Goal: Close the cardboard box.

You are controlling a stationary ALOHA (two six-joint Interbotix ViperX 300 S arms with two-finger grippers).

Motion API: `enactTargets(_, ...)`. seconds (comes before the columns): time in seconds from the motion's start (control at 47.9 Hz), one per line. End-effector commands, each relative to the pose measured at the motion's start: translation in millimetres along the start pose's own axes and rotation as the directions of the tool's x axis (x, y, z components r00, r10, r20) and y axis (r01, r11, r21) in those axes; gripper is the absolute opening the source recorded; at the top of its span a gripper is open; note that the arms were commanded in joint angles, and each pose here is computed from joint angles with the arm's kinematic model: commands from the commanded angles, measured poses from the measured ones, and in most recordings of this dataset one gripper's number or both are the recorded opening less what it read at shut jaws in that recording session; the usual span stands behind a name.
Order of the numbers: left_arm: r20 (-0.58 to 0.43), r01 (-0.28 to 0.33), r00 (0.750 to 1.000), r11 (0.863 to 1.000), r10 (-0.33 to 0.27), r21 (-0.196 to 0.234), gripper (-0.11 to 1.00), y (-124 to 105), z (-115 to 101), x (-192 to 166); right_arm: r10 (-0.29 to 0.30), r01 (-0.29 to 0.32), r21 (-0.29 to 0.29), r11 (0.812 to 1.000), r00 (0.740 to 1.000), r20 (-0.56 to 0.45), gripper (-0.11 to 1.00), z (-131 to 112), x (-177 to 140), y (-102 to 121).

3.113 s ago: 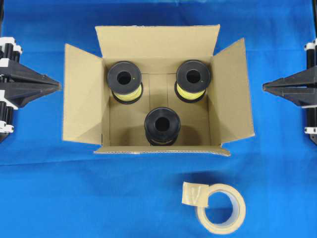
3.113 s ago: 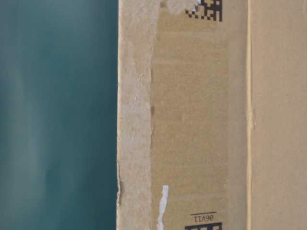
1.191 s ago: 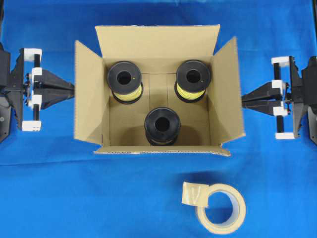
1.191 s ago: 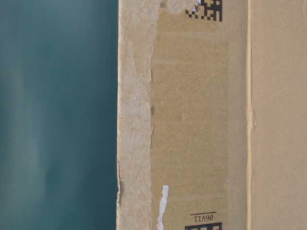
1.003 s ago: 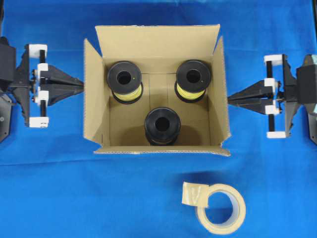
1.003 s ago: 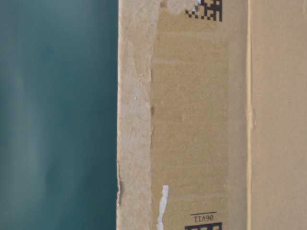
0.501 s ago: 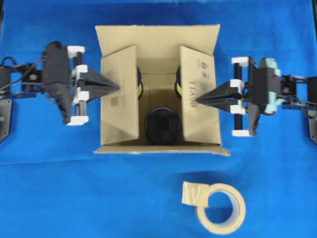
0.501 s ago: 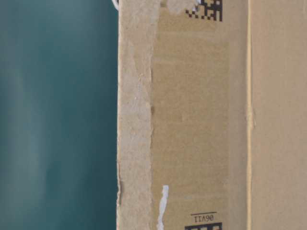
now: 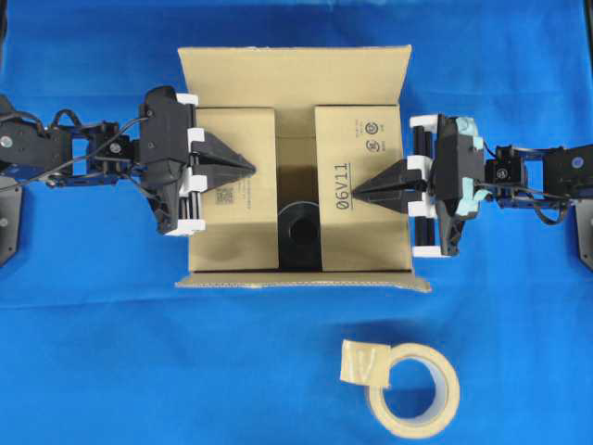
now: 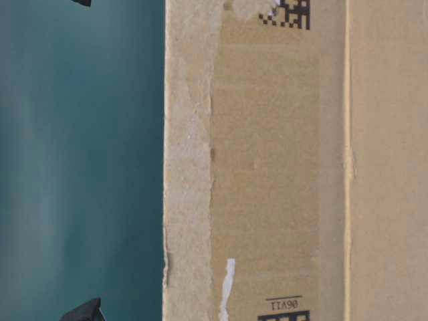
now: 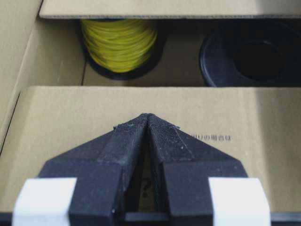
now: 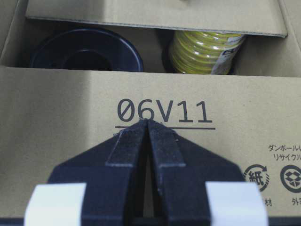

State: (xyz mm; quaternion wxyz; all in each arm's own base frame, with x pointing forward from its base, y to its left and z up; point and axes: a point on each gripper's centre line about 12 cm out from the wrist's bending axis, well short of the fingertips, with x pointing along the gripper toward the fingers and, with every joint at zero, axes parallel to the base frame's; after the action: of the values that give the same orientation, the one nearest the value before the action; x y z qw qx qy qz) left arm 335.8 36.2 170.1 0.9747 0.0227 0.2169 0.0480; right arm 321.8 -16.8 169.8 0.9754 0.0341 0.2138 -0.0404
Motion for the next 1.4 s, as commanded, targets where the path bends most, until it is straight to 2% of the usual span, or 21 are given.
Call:
enactTargets(0.0,0.042,-0.008,0.999,1.000,0.008,-0.002,0.03,3,14,4,-0.002,0.002,0.006,1.000,1.000,0.031,0.01,9,1,-1)
enactTargets(0.501,0.126,-0.079,0.989,0.997,0.081,-0.024,0.03,34,59,42,0.002,-0.003,0.013,1.000,0.999,0.052,0.01,12,0,1)
enactTargets(0.689,0.151,-0.126,0.981,0.992,0.122,0.017,0.03,53,73,53,0.002,-0.003,0.013,1.000,0.998,0.057,0.01,12,0,1)
enactTargets(0.794,0.156,-0.143,0.978,0.989,0.139,0.020,0.03,61,77,59,0.003,-0.004,0.012,1.000,0.998,0.056,0.01,12,0,2)
enactTargets(0.982,0.128,-0.159,0.979,0.987,0.156,0.011,0.03,71,69,68,0.001,-0.002,0.014,1.000,0.998,0.057,0.01,12,0,1)
enactTargets(1.379,0.077,-0.151,0.986,0.988,0.150,0.010,0.03,70,48,84,0.002,-0.003,0.013,1.000,0.998,0.055,0.01,12,0,1)
